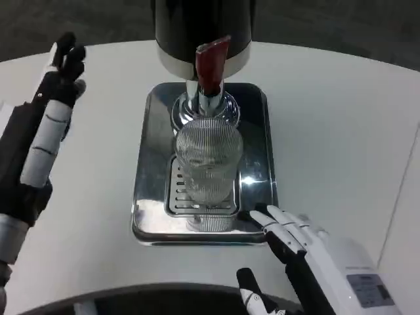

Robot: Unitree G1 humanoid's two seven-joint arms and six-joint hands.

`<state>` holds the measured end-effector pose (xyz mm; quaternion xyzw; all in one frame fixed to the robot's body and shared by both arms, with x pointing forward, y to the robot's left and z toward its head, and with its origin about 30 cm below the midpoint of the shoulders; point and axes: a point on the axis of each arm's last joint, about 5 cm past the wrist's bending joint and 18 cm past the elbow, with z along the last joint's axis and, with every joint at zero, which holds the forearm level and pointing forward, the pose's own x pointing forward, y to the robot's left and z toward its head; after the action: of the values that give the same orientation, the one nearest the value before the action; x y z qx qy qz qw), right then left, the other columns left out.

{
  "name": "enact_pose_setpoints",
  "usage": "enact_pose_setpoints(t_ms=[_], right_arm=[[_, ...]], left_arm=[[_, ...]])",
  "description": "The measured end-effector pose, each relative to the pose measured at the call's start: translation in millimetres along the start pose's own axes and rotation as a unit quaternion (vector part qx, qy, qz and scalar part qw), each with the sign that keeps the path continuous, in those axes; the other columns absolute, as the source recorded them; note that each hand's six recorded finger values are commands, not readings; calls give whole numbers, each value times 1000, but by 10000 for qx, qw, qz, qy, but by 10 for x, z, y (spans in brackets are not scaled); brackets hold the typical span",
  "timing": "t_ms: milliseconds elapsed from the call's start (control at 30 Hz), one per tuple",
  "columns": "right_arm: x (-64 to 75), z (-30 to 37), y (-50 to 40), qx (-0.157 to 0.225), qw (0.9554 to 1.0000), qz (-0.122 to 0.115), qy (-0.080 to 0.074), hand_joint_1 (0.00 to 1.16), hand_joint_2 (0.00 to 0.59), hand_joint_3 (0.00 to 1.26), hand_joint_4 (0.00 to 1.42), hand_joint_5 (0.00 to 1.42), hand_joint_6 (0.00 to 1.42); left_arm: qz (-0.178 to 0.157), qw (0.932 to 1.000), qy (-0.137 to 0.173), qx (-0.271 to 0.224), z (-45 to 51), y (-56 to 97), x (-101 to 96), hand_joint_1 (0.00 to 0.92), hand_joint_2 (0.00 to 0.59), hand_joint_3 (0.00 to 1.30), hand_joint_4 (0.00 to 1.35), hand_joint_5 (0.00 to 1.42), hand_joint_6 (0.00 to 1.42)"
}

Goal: Grasp the cup under the faucet to collect the drink, then remove the cup.

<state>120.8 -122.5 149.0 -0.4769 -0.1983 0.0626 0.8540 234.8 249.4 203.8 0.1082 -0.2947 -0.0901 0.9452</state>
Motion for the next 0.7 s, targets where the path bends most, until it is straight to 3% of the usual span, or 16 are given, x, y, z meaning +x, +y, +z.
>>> enact_pose_setpoints(t_ms=[233, 433, 567, 700], right_arm=[[-7, 6, 4, -25, 9999, -39, 120, 414, 509, 197, 109, 133, 168], [-13, 43, -28, -88, 9997, -149, 158, 408, 514, 197, 109, 133, 170], [-19, 71, -62, -145, 9994, -252, 179, 403, 515, 197, 109, 133, 184], [-33, 82, -65, -174, 9991, -273, 269, 400, 516, 197, 115, 135, 188]], left_arm=[[-672, 9933, -595, -734, 279, 96, 212, 0, 257, 0, 0, 0, 0], [-1154, 9855, -1040, -681, 445, 116, 461, 0, 220, 0, 0, 0, 1], [-1373, 9807, -1242, -621, 507, 115, 579, 0, 209, 0, 0, 17, 14], [-1651, 9781, -1202, -399, 504, 92, 680, 0, 201, 0, 0, 27, 11]])
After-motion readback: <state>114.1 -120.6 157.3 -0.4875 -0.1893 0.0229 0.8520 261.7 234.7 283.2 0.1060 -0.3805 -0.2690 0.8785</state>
